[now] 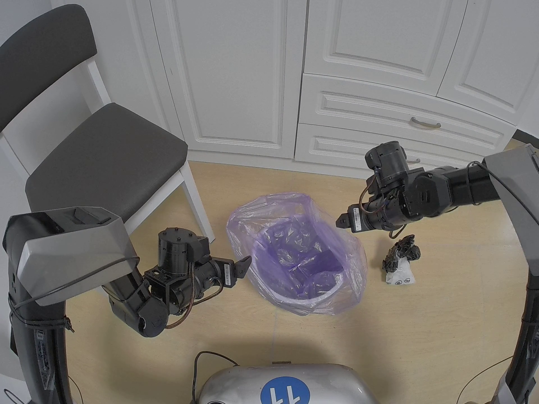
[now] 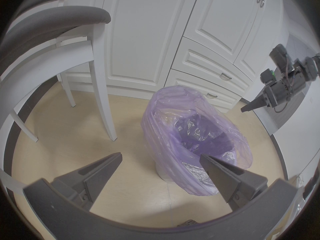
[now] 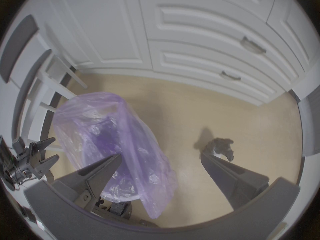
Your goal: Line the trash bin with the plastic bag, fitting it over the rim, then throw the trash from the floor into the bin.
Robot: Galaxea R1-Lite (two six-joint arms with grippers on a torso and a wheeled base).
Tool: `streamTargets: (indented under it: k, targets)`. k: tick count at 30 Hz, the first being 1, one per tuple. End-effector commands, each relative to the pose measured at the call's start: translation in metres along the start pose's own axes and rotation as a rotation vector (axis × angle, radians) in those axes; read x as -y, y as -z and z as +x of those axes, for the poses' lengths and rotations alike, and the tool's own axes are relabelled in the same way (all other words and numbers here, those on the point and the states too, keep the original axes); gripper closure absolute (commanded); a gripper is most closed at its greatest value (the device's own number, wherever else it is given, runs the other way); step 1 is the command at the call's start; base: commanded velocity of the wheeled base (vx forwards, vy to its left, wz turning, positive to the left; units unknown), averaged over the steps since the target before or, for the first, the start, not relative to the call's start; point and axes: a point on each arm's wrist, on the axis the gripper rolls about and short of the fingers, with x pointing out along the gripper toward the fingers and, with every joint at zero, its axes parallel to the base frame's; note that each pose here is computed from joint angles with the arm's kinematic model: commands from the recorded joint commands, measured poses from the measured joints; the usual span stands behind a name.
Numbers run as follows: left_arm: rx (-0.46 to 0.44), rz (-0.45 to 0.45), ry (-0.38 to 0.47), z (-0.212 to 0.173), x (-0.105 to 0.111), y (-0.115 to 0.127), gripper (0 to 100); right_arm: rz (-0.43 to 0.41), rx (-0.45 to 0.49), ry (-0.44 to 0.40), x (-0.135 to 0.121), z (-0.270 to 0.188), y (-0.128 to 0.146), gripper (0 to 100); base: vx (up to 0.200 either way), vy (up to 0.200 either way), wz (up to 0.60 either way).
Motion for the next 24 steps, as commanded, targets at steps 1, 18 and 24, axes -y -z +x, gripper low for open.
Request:
streamTargets:
  k: [1,18,24]
  targets:
    - [0.049,0.0,-0.036,-0.017,0.006,-0.007,0,-0.158,0.283,-0.061,-0.026,-0.069,0.046,0,0.0,0.0,0.0]
    - [0.127,0.122,-0.194,-0.029,0.0,-0.003,0,-0.661,0.257,0.122,-0.065,0.03,0.134,0,0.0,0.0,0.0]
    - [0.132,0.121,-0.192,-0.029,0.0,-0.003,0,-0.67,0.221,0.198,-0.06,0.053,0.138,0,0.0,0.0,0.0]
